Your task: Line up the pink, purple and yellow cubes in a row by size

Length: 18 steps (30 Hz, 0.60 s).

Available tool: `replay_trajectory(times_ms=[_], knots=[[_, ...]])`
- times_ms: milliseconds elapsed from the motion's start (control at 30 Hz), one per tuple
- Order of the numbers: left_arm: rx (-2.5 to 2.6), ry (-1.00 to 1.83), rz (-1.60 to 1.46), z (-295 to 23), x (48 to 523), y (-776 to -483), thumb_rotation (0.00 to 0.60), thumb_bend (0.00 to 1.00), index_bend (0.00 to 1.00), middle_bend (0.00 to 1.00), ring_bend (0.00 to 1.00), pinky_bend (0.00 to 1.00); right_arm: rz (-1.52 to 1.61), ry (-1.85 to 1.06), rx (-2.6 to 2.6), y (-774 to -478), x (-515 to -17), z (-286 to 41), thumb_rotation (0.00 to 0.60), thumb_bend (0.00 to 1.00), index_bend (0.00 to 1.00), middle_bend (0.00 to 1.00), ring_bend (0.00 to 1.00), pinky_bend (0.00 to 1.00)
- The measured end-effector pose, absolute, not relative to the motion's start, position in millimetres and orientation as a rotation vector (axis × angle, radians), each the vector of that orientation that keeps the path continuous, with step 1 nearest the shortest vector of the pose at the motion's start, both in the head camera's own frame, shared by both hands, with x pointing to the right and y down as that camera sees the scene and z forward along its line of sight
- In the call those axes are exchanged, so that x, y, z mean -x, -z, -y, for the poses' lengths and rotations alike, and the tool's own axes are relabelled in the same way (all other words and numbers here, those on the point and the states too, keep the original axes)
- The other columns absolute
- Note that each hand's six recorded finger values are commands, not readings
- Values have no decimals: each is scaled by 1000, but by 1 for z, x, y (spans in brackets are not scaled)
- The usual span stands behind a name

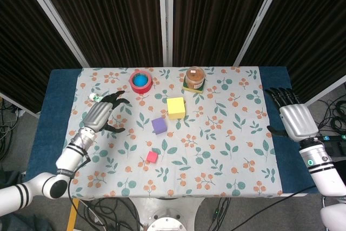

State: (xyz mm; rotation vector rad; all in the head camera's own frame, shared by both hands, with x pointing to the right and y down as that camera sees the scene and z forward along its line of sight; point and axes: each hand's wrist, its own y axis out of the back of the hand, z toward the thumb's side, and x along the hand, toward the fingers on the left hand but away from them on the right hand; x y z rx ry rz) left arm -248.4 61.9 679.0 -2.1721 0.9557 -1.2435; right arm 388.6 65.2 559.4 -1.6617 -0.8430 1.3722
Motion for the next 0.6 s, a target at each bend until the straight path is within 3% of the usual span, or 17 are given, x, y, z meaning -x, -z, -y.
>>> replay_trajectory(times_ms=[233, 600], knots=[[2187, 1366, -899, -69, 205, -718, 600, 44, 301, 158, 116, 146, 877, -1405, 1649, -558, -409, -67, 600, 102, 0, 40, 0, 32], [2219, 1458, -854, -74, 157, -746, 600, 32, 325, 158, 116, 150, 922, -1433, 1642, -553, -428, -71, 600, 105, 0, 35, 0, 32]])
